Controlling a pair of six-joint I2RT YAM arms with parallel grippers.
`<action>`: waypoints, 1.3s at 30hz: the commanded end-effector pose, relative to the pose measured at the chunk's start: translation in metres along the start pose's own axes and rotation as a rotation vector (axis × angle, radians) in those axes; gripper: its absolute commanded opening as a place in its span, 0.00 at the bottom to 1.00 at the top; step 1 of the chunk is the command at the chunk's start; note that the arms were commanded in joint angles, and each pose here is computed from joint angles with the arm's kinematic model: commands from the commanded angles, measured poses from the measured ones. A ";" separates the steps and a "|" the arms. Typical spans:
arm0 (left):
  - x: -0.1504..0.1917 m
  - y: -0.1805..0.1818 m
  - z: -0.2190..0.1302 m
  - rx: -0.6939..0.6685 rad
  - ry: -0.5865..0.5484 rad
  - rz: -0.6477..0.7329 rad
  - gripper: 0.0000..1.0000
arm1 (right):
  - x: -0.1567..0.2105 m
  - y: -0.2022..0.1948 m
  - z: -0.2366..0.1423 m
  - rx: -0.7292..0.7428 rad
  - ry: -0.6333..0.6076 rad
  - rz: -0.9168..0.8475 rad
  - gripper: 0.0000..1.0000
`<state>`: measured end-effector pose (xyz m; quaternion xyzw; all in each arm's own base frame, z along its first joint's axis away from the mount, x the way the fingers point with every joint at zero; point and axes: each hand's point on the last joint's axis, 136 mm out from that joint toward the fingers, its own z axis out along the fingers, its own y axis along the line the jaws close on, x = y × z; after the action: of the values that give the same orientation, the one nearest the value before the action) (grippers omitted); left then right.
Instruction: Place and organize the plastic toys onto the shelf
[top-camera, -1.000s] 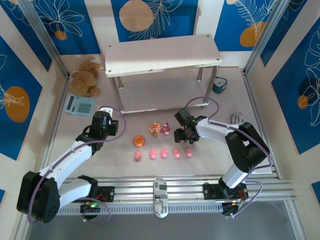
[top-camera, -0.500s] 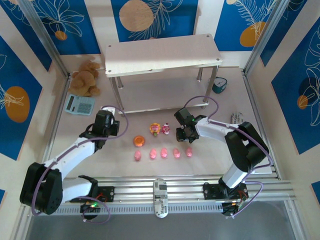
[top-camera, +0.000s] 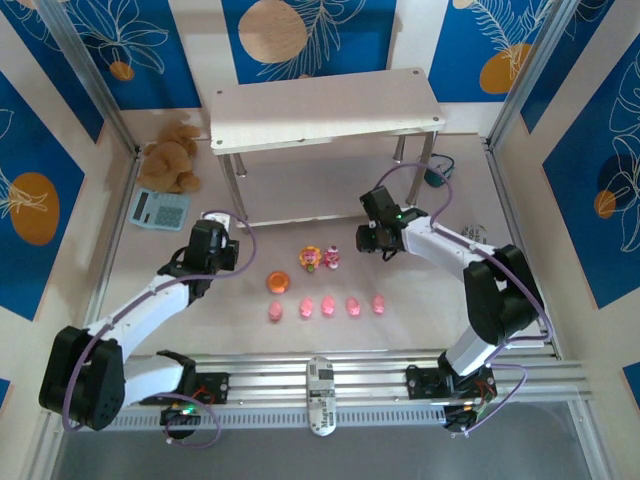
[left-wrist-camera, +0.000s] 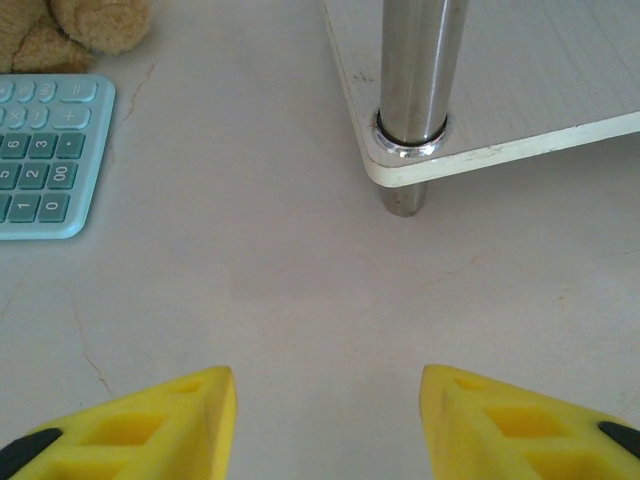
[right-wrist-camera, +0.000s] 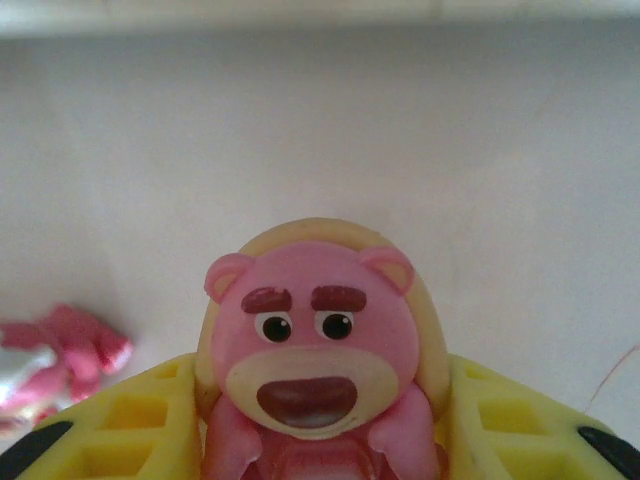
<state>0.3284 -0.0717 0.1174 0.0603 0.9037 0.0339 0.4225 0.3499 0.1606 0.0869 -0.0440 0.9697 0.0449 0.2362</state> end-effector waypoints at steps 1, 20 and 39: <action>-0.022 -0.004 -0.011 0.023 -0.055 0.003 0.51 | -0.034 -0.002 -0.007 0.003 -0.068 -0.039 0.14; -0.027 -0.002 -0.015 0.012 -0.066 0.019 0.51 | -0.105 -0.027 0.019 0.050 -0.183 -0.010 0.14; -0.022 -0.002 -0.010 0.005 -0.048 0.032 0.53 | -0.124 -0.035 0.052 0.098 -0.159 -0.023 0.17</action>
<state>0.3306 -0.0725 0.1317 0.0686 0.8957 0.0351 0.4380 0.4792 0.1463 0.0965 -0.0423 0.9475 0.0100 0.3168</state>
